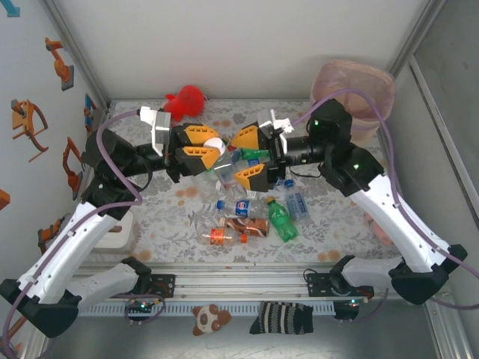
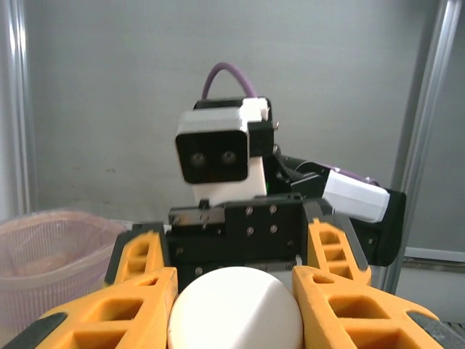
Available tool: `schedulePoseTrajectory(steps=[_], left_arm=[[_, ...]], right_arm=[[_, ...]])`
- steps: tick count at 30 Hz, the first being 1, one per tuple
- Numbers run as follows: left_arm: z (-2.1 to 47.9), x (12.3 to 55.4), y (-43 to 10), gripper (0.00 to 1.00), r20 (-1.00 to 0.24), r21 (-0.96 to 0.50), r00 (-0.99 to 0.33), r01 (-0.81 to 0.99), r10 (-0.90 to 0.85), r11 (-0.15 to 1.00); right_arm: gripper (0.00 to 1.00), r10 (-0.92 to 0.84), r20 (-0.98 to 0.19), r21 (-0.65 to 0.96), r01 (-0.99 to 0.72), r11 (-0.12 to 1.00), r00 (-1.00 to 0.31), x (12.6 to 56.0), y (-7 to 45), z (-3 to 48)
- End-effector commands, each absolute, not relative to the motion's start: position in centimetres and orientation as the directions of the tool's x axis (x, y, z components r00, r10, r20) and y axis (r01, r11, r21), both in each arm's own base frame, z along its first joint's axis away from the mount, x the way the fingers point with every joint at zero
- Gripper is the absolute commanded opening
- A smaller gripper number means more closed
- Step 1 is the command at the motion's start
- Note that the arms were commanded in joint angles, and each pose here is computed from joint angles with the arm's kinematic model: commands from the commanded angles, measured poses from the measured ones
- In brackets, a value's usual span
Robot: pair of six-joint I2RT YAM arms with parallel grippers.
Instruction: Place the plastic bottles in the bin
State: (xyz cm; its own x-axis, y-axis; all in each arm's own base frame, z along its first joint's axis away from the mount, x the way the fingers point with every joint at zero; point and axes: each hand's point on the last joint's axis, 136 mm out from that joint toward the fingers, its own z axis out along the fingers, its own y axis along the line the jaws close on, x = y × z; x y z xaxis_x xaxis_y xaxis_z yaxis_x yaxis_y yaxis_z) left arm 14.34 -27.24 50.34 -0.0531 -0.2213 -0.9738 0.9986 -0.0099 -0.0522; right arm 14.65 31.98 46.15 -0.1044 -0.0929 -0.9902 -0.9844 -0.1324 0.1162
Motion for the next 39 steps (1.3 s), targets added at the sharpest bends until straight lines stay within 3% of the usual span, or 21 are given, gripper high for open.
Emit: schedulePoseTrajectory(steps=[1, 12, 25, 31, 33, 36, 39], left_arm=[[52.6, 12.8, -26.8, 0.15, -0.963, 0.046, 0.032, 0.998, -0.267, -0.044], [53.0, 12.6, -26.7, 0.15, -0.961, 0.068, 0.056, 0.997, -0.271, -0.033], [53.0, 12.7, -26.7, 0.20, -0.961, 0.070, 0.060, 0.997, -0.269, -0.026], [53.1, 12.7, -26.4, 0.38, -0.959, 0.071, 0.066, 0.997, -0.276, -0.007], [53.0, 12.8, -26.3, 0.48, -0.959, 0.070, 0.070, 0.998, -0.276, 0.009], [52.7, 13.4, -25.9, 0.62, -0.956, 0.061, 0.079, 0.996, -0.282, 0.071], [52.0, 13.8, -25.3, 0.69, -0.958, 0.050, 0.086, 0.990, -0.273, 0.135]], right_arm=[[0.91, -0.095, -0.992, 0.097, -0.978, -0.185, -0.081, 13.9, 32.7, 45.6], [0.81, -0.156, -0.980, 0.162, -0.955, -0.250, -0.125, 12.5, 33.2, 43.7], [0.63, -0.158, -0.981, 0.151, -0.958, -0.244, -0.115, 12.4, 33.1, 44.2], [0.59, -0.157, -0.981, 0.145, -0.964, -0.225, -0.111, 12.6, 33.1, 44.4], [0.58, -0.161, -0.981, 0.145, -0.968, -0.206, -0.113, 12.9, 33.1, 44.4], [0.57, -0.173, -0.977, 0.150, -0.976, -0.156, -0.123, 13.6, 33.2, 44.3], [0.56, -0.188, -0.973, 0.156, -0.983, -0.095, -0.136, 14.7, 33.0, 44.2]])
